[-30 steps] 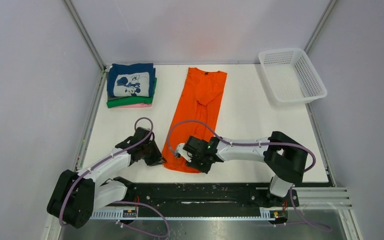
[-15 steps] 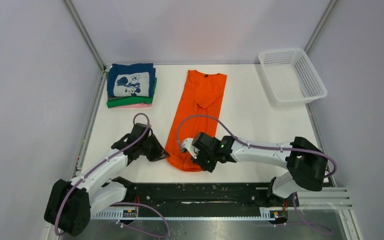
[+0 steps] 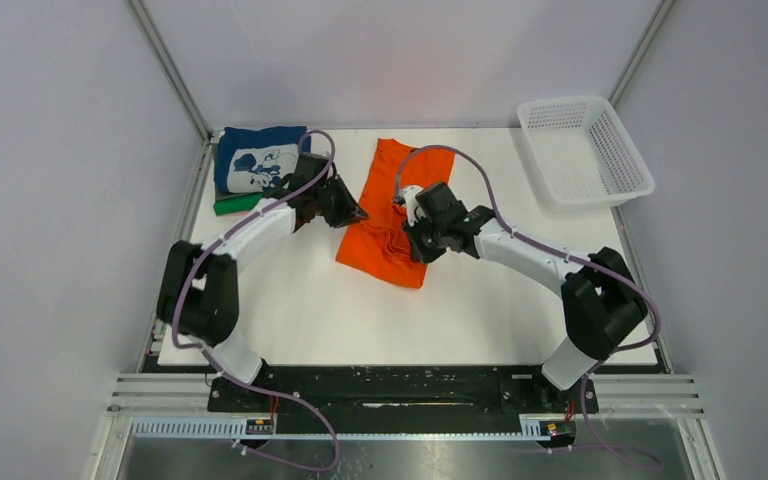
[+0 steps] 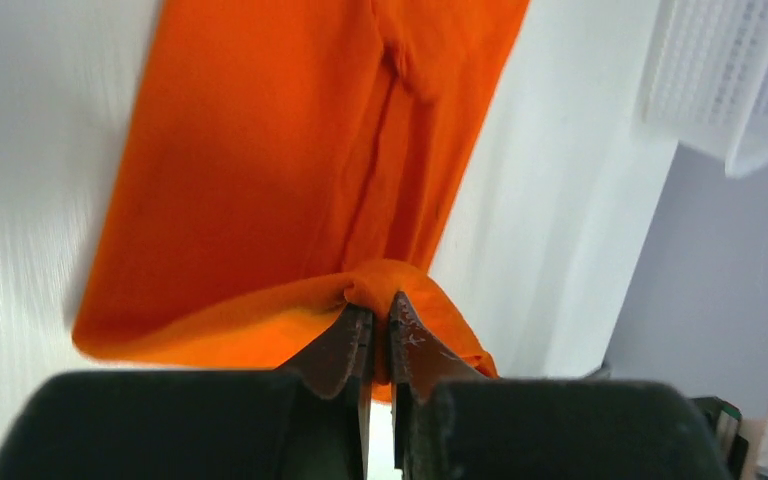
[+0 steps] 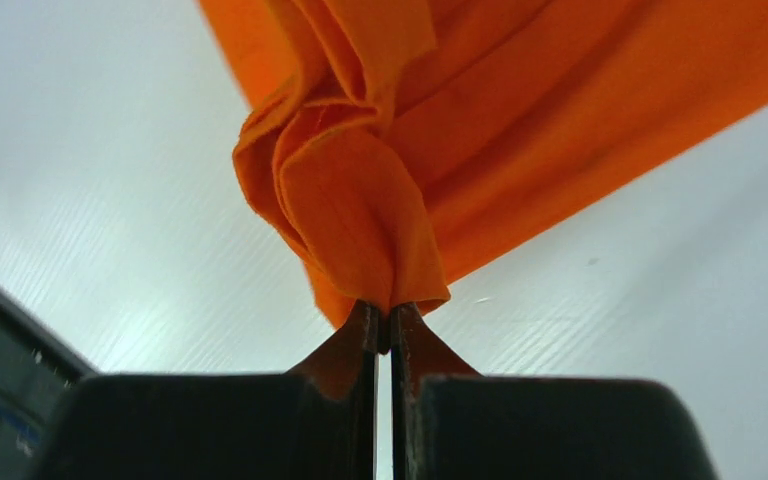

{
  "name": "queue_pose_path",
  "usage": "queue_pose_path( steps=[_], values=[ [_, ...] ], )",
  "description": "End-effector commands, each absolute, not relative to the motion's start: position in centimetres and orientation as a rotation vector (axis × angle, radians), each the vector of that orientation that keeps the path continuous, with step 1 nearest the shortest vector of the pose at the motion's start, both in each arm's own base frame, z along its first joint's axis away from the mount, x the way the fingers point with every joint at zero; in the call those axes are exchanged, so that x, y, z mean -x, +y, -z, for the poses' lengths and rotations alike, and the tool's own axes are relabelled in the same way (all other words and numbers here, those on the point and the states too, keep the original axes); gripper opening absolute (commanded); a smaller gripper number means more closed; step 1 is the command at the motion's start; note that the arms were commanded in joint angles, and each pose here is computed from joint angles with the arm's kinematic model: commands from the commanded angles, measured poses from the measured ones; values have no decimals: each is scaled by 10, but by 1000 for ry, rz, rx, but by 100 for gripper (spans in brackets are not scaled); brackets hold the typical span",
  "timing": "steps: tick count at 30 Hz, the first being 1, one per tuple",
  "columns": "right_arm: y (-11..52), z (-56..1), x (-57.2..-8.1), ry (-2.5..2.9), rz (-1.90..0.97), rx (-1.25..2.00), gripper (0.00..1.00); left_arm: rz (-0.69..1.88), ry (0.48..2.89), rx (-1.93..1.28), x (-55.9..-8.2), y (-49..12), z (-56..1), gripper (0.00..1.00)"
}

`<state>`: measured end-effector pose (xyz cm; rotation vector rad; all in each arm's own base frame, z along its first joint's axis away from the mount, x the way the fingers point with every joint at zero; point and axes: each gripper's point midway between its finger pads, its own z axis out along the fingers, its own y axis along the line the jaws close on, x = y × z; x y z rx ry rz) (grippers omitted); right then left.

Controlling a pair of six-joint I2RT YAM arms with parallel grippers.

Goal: Fold and stack the t-shirts
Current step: Fold the folded rectangular tshirt in 1/3 of the way

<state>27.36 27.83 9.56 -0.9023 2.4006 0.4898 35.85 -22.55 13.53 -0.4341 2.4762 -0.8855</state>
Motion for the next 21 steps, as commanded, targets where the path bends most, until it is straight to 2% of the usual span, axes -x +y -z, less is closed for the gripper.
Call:
queue_pose_path(
  steps=[1, 4, 6, 11, 12, 14, 16, 17, 18, 19, 20, 21],
  values=[
    [271, -106, -324, 2402, -496, 712, 0, 862, 2444, 408, -409, -225, -139, 0],
    [265, -101, -348, 2429, -506, 652, 0, 859, 2443, 421, -433, -226, -134, 0],
    [263, -93, -358, 2458, -523, 620, 0, 846, 2451, 421, -444, -225, -130, 6],
    [254, -75, -376, 2521, -573, 534, 0, 853, 2505, 414, -463, -230, -106, 12],
    [252, -70, -380, 2529, -576, 516, 0, 859, 2501, 405, -467, -231, -108, 17],
    [249, -66, -393, 2536, -581, 470, 4, 856, 2523, 409, -476, -232, -97, 24],
    [243, -62, -412, 2544, -556, 411, 15, 846, 2532, 420, -487, -231, -91, 32],
    [238, -63, -423, 2547, -542, 373, 16, 851, 2531, 430, -493, -229, -92, 35],
    [234, -66, -431, 2548, -526, 333, 24, 879, 2514, 425, -498, -228, -100, 42],
    [231, -70, -436, 2542, -521, 312, 60, 888, 2504, 426, -500, -225, -106, 64],
    [228, -75, -438, 2531, -510, 300, 92, 884, 2492, 428, -499, -221, -113, 68],
    [224, -81, -439, 2517, -491, 294, 99, 862, 2474, 419, -496, -215, -121, 71]
  ],
)
